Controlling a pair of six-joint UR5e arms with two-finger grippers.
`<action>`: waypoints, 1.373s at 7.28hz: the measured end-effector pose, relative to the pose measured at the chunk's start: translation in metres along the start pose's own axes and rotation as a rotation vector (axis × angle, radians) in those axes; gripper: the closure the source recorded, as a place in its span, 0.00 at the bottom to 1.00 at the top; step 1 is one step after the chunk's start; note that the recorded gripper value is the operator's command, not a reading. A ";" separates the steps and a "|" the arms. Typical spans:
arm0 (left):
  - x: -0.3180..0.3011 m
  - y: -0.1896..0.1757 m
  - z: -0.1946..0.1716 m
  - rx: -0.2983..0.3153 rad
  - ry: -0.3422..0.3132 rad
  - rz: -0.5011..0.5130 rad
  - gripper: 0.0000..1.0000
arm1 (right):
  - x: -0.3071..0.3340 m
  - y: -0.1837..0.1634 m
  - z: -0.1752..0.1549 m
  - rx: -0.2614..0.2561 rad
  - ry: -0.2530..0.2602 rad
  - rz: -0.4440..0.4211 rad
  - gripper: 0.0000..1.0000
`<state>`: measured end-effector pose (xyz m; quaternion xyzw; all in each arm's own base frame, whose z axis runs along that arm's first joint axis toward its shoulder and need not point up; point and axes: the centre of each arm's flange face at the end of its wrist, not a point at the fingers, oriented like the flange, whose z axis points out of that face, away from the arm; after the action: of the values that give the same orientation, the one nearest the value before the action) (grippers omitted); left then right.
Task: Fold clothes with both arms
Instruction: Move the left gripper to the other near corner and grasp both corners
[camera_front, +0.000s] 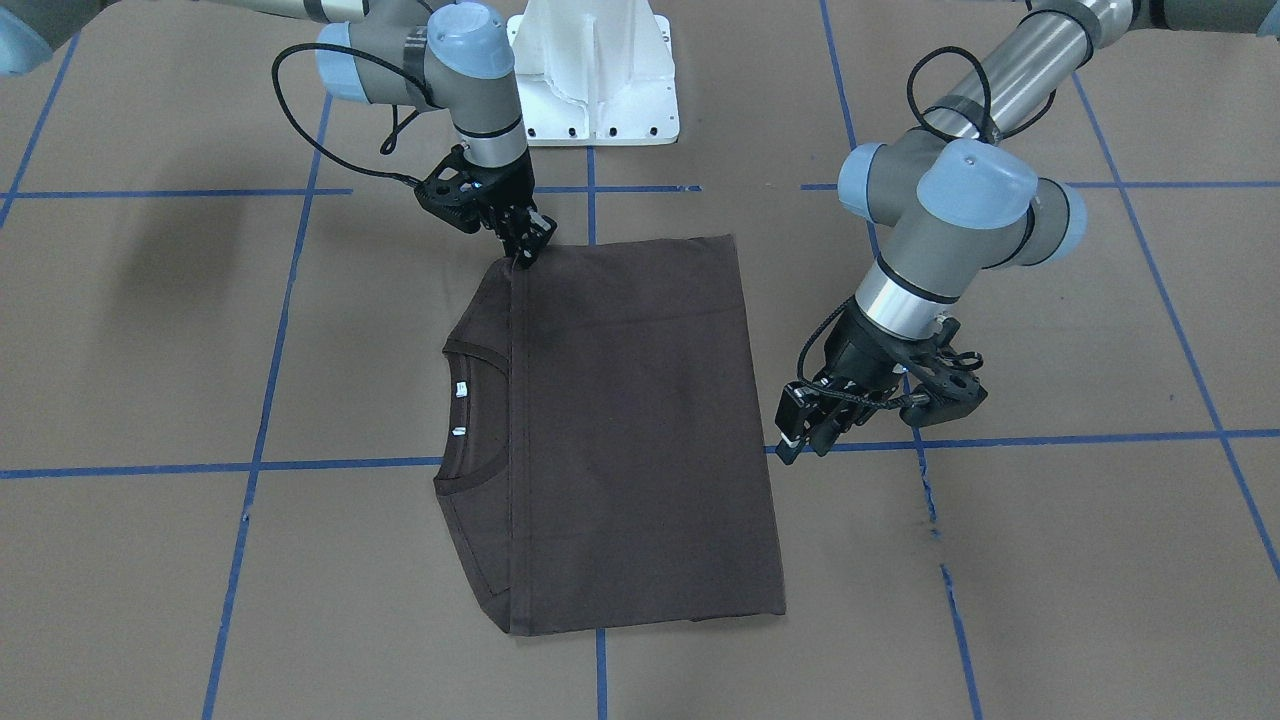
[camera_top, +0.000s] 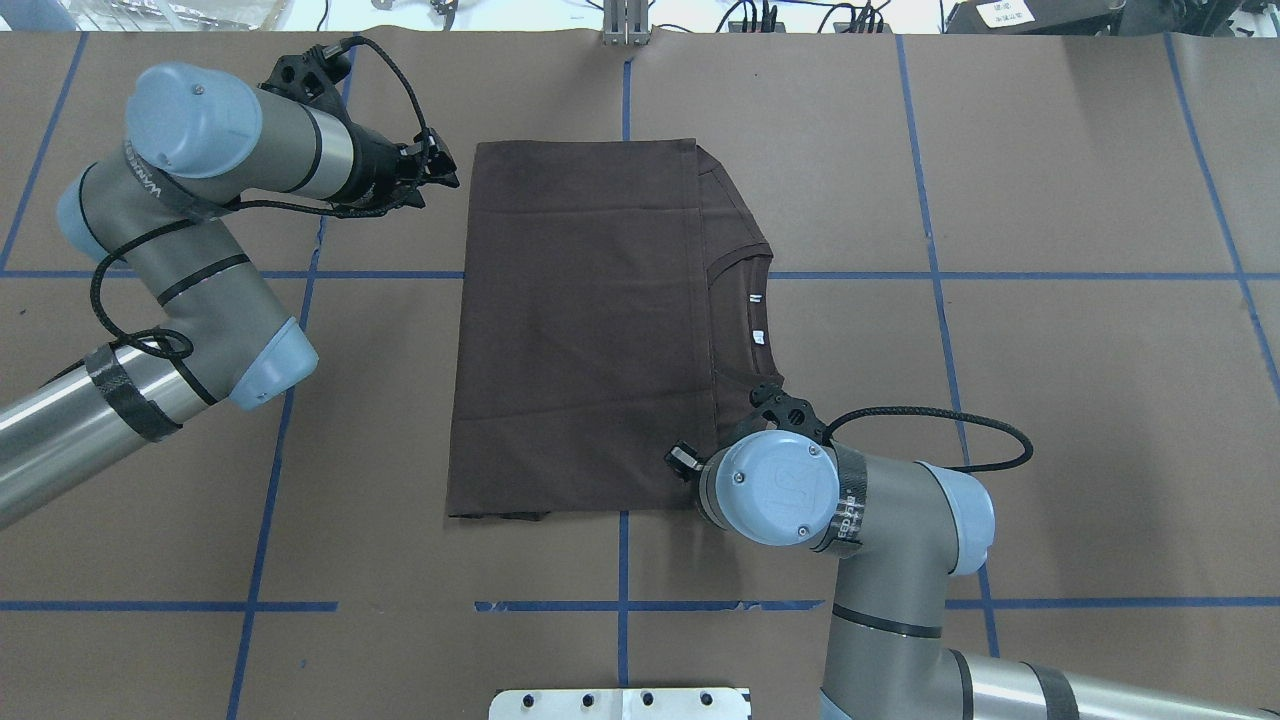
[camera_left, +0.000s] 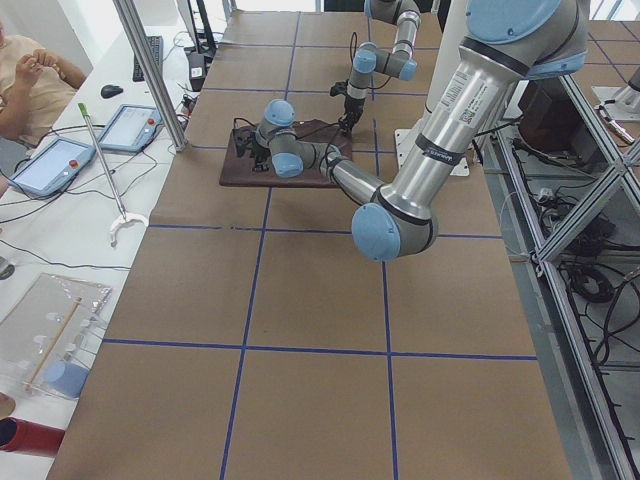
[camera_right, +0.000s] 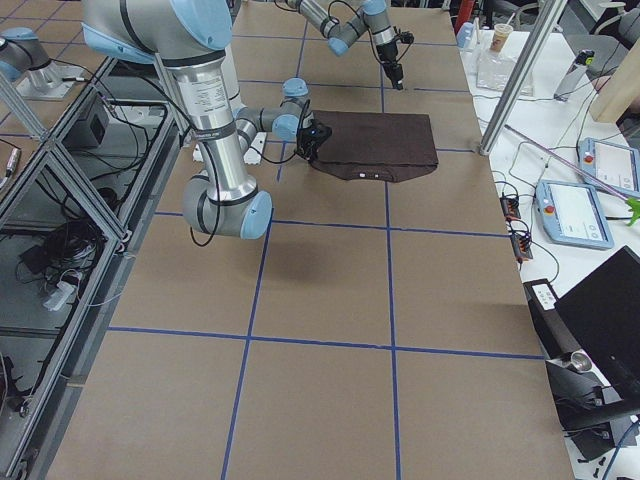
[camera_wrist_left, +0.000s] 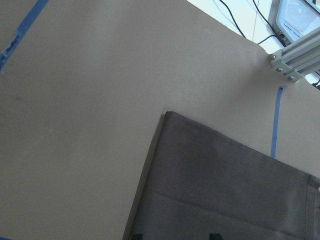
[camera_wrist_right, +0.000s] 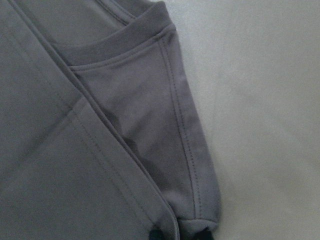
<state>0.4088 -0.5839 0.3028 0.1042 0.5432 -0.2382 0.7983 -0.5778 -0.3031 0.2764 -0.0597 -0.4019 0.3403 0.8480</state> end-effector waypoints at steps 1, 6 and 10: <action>-0.001 0.000 0.000 0.000 -0.002 -0.001 0.46 | 0.000 0.000 -0.001 -0.001 -0.001 -0.001 1.00; -0.002 0.059 -0.014 -0.048 0.036 -0.118 0.44 | 0.004 -0.007 -0.021 -0.024 -0.022 -0.002 1.00; -0.007 0.227 -0.042 -0.077 -0.023 -0.253 0.37 | 0.021 -0.015 -0.036 -0.039 -0.027 -0.001 1.00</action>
<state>0.4846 -0.3683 0.2720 0.0012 0.5517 -0.3171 0.7714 -0.5348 -0.2951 0.2714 -0.0715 -0.4197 0.3328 0.8414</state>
